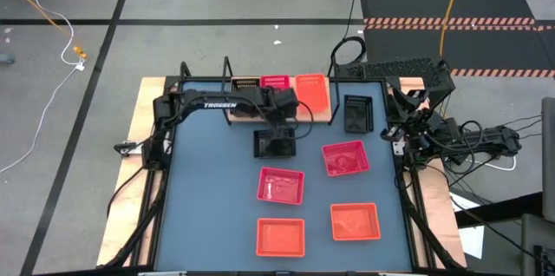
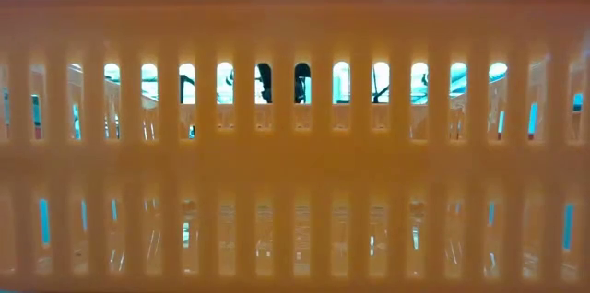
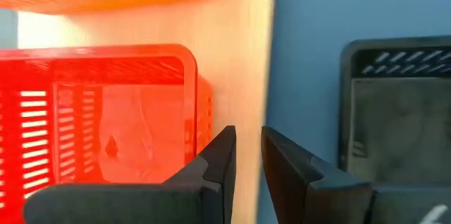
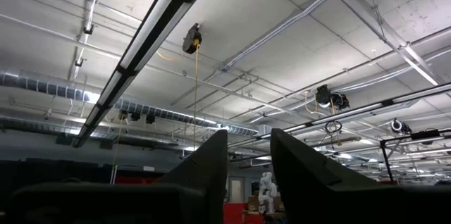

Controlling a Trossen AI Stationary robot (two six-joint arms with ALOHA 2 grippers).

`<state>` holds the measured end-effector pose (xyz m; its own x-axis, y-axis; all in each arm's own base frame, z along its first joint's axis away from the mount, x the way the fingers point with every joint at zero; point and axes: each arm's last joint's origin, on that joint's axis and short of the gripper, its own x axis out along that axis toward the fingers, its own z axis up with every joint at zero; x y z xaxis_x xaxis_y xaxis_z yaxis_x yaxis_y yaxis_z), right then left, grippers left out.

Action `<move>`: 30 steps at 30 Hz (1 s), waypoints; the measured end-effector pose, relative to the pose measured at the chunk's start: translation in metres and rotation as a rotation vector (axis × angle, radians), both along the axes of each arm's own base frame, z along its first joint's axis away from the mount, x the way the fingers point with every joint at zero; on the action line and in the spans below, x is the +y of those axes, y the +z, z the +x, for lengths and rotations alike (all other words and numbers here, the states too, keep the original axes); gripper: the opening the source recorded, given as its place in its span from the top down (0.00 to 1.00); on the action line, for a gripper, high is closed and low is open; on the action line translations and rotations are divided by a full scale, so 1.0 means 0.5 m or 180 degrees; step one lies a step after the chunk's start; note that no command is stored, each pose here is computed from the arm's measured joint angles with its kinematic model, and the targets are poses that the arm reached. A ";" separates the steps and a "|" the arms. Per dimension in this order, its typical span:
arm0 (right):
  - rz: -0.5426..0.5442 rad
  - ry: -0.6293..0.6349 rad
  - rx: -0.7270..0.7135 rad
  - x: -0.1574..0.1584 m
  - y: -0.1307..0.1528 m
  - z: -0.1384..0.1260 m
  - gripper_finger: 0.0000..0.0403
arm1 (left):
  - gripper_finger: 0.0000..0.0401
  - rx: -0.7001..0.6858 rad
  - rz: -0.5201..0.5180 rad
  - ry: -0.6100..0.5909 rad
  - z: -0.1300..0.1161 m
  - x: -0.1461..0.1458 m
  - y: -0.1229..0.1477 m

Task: Stack baskets on shelf by color
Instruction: Adjust the red bin on the shelf, then stack the left black bin on top of the other black bin on the shelf

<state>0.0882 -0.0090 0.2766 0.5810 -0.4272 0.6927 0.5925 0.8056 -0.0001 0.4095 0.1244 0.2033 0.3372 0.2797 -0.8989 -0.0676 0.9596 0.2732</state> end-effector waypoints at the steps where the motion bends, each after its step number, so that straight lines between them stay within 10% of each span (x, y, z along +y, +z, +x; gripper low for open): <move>1: -0.0001 -0.0002 0.0001 0.000 0.000 0.000 0.74 | 0.82 0.0005 0.0004 -0.0005 -0.001 0.002 0.000; 30: -0.0086 -0.0016 0.1227 0.004 0.039 0.076 0.74 | 0.82 -0.0891 0.0397 -0.0100 -0.020 -0.153 0.177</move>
<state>0.1262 -0.0071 0.2960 0.7989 -0.4154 0.4350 0.5489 0.7993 -0.2448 0.3994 0.0479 0.2916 0.5771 0.3677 -0.7292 -0.1278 0.9226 0.3641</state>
